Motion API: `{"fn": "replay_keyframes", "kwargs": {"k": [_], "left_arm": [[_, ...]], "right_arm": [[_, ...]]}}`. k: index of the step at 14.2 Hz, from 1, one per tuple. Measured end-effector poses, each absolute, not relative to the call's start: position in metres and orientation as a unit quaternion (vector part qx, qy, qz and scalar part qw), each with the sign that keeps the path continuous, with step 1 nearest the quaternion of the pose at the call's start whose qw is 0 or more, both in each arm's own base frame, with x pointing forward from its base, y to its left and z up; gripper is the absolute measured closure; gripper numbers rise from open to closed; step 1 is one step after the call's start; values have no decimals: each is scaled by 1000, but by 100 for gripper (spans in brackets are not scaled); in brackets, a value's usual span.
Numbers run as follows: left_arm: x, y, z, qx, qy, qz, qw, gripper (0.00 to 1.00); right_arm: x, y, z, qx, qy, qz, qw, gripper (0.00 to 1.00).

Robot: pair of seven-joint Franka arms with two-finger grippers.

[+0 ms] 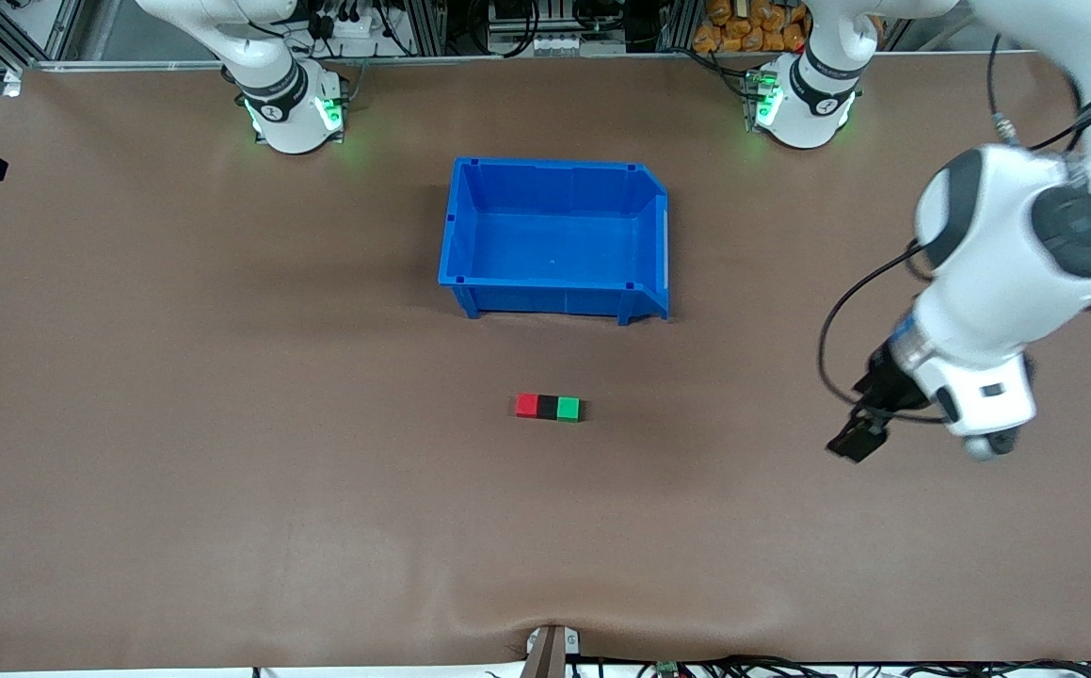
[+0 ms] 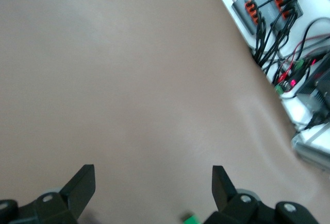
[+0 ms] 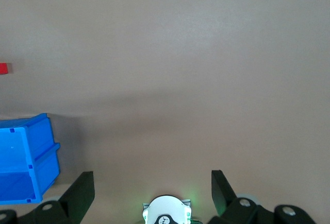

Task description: Attach green and red cubes to black cube

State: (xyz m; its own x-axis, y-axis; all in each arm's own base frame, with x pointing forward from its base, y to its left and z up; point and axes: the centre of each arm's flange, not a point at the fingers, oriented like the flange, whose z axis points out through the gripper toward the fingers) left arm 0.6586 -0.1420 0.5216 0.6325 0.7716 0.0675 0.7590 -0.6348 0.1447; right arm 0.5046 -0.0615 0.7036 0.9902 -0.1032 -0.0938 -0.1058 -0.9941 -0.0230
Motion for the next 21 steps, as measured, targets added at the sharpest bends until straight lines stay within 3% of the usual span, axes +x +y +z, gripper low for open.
{"fn": "replay_keyframes", "kwargs": {"k": [4, 10, 16, 21], "left_arm": [[623, -86, 567, 942, 331, 41, 42, 0], [566, -70, 580, 990, 139, 14, 9, 0], [555, -63, 595, 998, -54, -19, -26, 0], [551, -61, 610, 997, -63, -25, -26, 0]], "right_arm": [[505, -61, 703, -997, 52, 46, 14, 0], [506, -60, 700, -997, 51, 49, 14, 0], [565, -62, 602, -992, 51, 113, 13, 0], [563, -62, 607, -993, 51, 104, 13, 0]]}}
